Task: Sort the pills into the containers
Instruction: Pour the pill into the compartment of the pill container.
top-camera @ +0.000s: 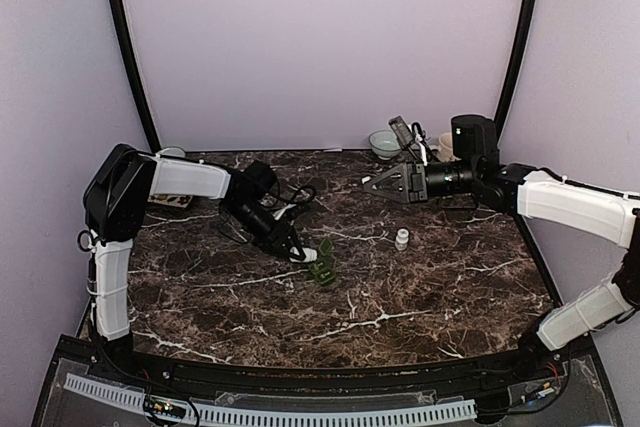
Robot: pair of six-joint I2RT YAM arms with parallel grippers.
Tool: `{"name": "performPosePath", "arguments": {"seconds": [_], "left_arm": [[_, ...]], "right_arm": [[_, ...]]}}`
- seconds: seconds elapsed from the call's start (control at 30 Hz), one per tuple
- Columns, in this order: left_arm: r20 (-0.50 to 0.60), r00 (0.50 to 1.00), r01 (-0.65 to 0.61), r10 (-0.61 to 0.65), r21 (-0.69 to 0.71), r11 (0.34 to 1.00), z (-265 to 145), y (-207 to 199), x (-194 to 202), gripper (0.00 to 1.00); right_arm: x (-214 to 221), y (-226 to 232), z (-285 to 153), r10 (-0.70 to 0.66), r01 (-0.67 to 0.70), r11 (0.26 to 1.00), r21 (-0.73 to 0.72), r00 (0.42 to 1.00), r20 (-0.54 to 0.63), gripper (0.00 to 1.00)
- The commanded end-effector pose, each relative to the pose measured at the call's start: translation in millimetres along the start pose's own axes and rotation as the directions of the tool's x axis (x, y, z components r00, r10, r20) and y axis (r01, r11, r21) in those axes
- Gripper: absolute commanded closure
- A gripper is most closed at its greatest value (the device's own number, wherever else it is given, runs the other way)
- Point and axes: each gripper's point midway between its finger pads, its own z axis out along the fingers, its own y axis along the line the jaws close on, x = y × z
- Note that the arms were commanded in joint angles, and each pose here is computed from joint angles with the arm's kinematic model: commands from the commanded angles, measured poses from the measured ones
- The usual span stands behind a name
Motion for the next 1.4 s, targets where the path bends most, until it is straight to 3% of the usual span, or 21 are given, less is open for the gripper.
{"name": "performPosePath", "arguments": {"seconds": [0.0, 1.37], "left_arm": [[-0.019, 1.0, -0.013, 0.012, -0.019, 1.0, -1.3, -1.8, 0.3, 1.0], [0.087, 0.996, -0.049, 0.032, 0.206, 0.977, -4.9, -24.1, -1.9, 1.0]], "right_arm": [[-4.7, 2.6, -4.8, -0.043, 0.043, 0.999, 0.001, 0.999, 0.027, 0.79], [-7.1, -7.4, -1.2, -0.03, 0.029, 0.999, 0.039, 0.999, 0.019, 0.79]]}}
